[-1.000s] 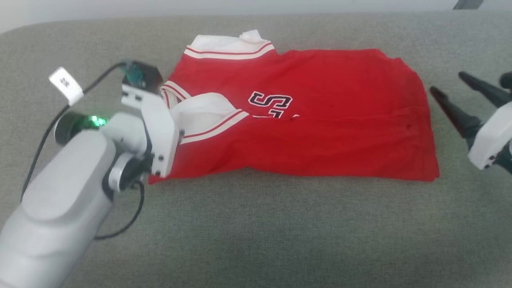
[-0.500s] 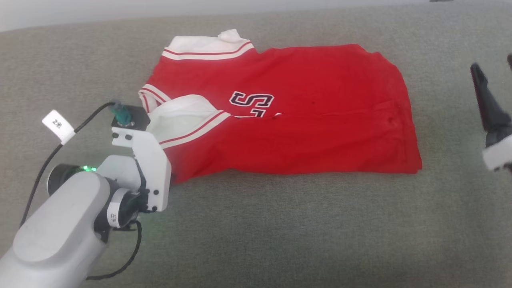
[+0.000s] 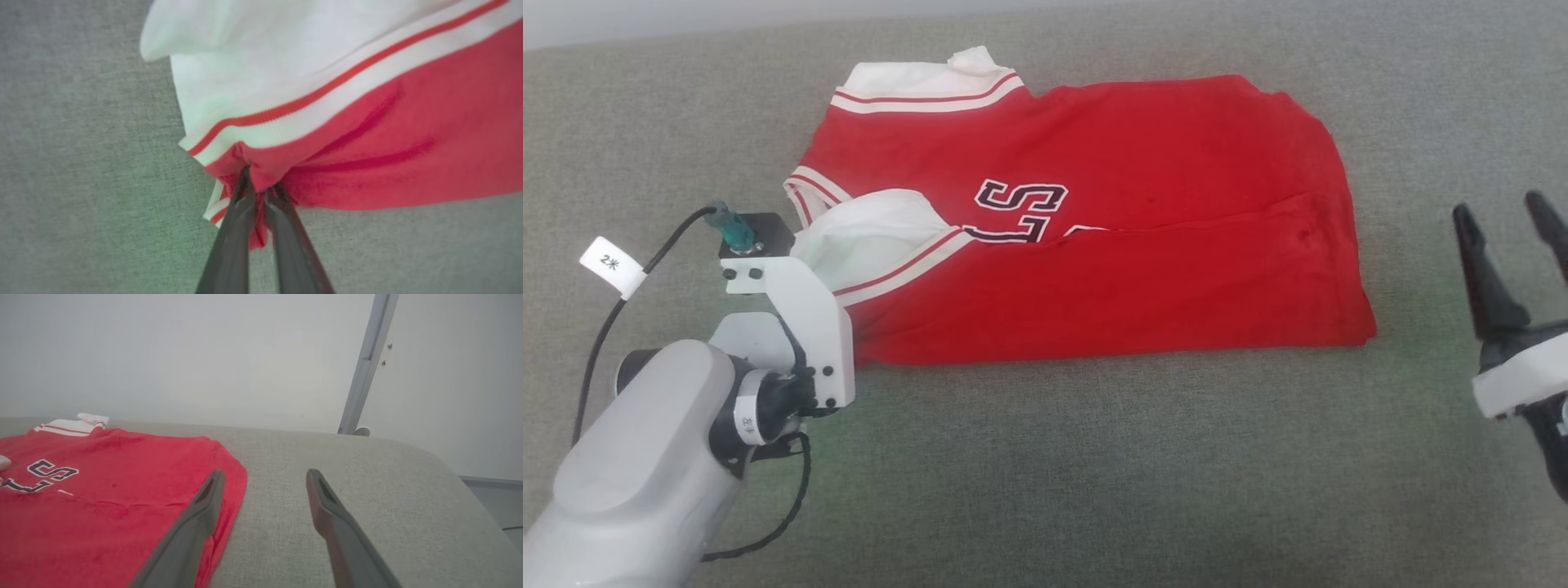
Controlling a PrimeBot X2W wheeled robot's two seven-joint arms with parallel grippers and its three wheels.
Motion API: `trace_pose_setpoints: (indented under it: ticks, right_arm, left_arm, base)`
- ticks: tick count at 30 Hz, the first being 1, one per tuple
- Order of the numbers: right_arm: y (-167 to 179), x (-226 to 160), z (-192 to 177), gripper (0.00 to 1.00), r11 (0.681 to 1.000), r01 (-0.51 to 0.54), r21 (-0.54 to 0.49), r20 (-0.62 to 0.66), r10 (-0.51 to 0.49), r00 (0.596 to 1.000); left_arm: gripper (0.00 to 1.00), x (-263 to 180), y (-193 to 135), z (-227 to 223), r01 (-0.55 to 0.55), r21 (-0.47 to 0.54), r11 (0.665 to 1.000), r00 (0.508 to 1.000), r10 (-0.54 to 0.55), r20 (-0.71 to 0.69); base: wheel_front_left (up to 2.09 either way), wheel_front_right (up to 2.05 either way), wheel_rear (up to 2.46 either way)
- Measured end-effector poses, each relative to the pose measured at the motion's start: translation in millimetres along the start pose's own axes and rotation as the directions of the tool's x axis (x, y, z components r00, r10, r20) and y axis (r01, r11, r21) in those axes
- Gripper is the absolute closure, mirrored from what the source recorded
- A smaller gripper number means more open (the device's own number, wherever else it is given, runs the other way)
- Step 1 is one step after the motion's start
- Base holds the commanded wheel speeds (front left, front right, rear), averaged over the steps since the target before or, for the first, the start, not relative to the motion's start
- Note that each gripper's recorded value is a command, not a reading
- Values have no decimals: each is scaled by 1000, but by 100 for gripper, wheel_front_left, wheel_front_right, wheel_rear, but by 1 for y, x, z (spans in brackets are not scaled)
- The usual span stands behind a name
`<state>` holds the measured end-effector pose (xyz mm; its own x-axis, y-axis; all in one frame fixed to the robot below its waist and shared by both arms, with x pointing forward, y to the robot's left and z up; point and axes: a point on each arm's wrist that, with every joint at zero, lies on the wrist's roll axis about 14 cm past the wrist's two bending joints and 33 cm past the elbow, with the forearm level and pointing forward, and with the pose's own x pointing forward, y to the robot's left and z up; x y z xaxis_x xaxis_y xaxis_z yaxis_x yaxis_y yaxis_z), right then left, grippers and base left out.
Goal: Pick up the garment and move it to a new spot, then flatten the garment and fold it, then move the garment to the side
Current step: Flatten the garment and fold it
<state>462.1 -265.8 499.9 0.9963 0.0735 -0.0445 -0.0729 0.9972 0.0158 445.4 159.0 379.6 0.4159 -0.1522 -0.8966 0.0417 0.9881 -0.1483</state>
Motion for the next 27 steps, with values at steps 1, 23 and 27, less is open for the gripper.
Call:
trace_pose_setpoints:
  ticks: [1,23,27]
  right_arm:
    - [2,-1,-5,0,1000,-4,7,-29,4,1000]
    - [60,-1,-117,0,974,-161,158,-655,226,721]
    - [64,3,-123,100,973,-179,147,-691,231,685]
  left_arm:
    - [100,1,0,-1,3,-2,1000,1000,-3,-1]
    - [100,-7,-7,0,45,30,999,997,-46,57]
    - [100,-7,-6,-1,47,24,999,997,-48,68]
  base:
    - [0,0,0]
    - [0,0,0]
    - [0,0,0]
